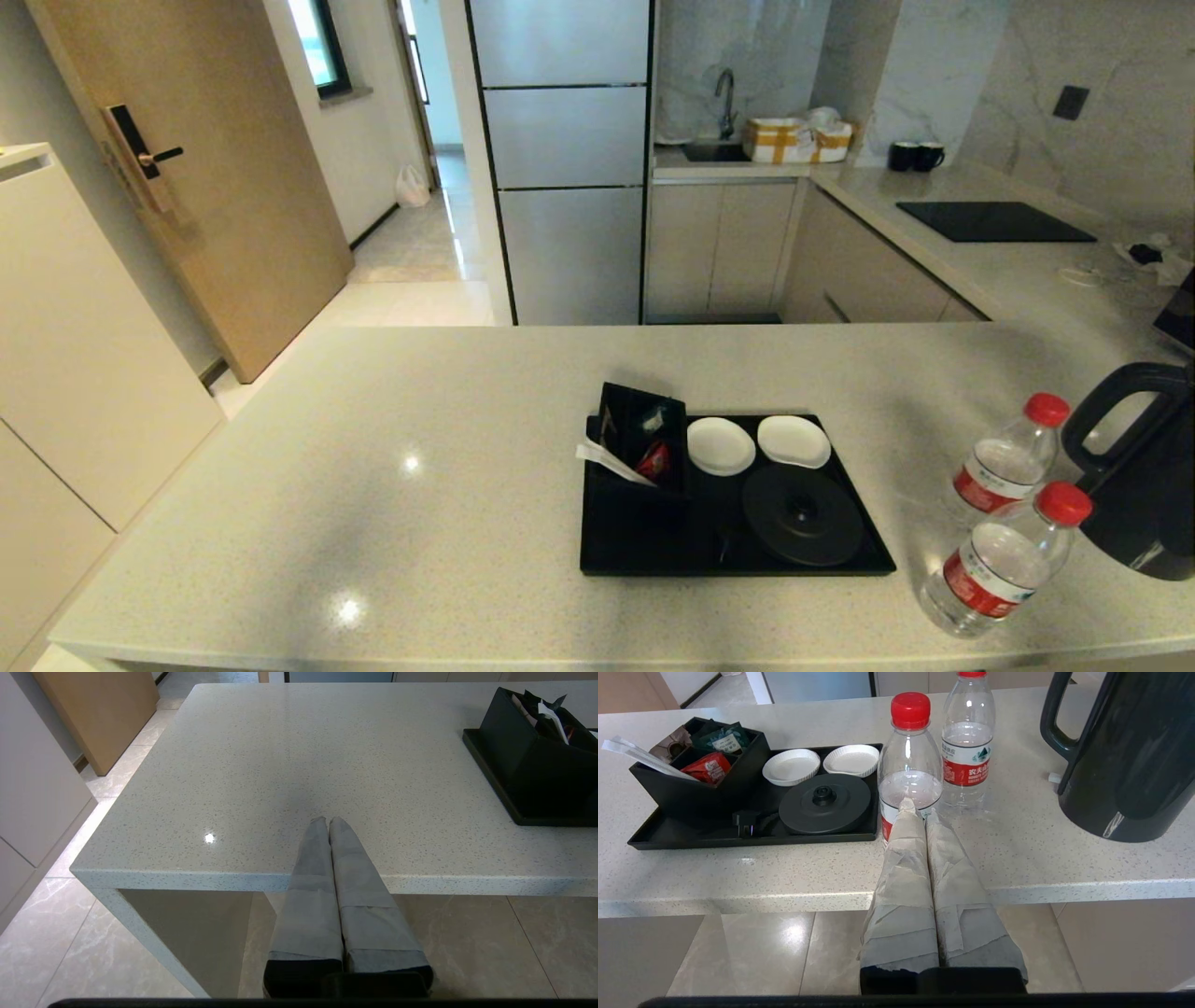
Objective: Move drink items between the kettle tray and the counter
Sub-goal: Return the bottled water to its original position
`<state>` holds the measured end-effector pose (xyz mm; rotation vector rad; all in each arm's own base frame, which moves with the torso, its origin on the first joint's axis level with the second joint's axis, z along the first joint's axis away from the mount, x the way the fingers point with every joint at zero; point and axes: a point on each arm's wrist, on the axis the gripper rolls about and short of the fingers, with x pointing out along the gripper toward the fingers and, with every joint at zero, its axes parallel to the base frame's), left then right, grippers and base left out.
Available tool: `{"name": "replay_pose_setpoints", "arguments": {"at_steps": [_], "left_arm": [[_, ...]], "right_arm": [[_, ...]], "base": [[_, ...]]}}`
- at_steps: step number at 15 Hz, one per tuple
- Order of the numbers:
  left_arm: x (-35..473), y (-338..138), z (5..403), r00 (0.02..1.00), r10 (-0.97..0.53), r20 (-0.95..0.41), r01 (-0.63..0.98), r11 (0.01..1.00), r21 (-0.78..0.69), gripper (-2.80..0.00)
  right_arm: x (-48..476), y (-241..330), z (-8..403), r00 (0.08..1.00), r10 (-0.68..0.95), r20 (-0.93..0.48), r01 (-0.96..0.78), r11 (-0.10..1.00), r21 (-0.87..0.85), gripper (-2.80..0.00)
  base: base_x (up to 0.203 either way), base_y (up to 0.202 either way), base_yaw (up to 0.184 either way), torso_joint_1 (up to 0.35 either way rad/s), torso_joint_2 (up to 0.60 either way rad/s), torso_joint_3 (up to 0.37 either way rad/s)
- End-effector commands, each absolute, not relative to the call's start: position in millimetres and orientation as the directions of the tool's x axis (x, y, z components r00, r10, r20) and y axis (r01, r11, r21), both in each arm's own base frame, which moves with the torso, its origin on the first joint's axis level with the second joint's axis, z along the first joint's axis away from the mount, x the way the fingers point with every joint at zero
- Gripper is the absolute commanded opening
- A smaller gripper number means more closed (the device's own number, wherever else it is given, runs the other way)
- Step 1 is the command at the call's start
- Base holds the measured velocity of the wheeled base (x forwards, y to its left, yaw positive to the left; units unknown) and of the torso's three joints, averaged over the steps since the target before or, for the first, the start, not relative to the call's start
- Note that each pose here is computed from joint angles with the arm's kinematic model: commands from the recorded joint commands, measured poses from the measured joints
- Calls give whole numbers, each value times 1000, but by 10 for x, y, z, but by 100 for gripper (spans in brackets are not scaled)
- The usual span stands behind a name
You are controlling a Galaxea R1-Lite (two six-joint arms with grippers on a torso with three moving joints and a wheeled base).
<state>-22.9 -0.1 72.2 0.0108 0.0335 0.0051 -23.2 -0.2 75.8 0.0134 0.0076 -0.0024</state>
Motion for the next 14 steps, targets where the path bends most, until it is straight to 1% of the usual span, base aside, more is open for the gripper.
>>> {"name": "replay_pose_setpoints", "arguments": {"at_steps": [1, 4, 5, 7, 8, 10, 12, 14], "left_arm": [[-230, -1, 724, 999, 6, -32, -6, 1000, 11, -280], [-229, -1, 720, 999, 6, -34, -6, 1000, 11, -280], [-229, -1, 722, 999, 6, -33, -6, 1000, 11, -280], [-229, -1, 721, 999, 6, -34, -6, 1000, 11, -280], [-229, -1, 720, 999, 6, -34, -6, 1000, 11, -280], [-229, -1, 720, 999, 6, -34, -6, 1000, 11, -280], [-230, -1, 724, 999, 6, -32, -6, 1000, 11, -280], [-229, -1, 720, 999, 6, -34, -6, 1000, 11, -280]], "right_arm": [[-232, -2, 762, 1000, -2, -12, 2, 1000, 12, -280], [-256, -3, 750, 997, -5, -78, 6, 1000, 12, -280], [-271, -4, 813, 996, -10, -85, 11, 1000, 11, -280], [-246, -5, 1132, 995, -14, -100, 20, 998, 55, -280], [-191, -6, 1366, 993, -22, -117, 33, 995, 96, -280], [-41, -16, 1751, 982, -69, -177, 97, 984, 151, -280], [147, -23, 1923, 959, -102, -266, 151, 974, 171, -280], [306, -24, 1977, 936, -107, -335, 173, 970, 173, -280]], "base": [[0, 0, 0, 0, 0, 0], [0, 0, 0, 0, 0, 0], [0, 0, 0, 0, 0, 0], [0, 0, 0, 0, 0, 0], [0, 0, 0, 0, 0, 0], [0, 0, 0, 0, 0, 0], [0, 0, 0, 0, 0, 0], [0, 0, 0, 0, 0, 0]]}}
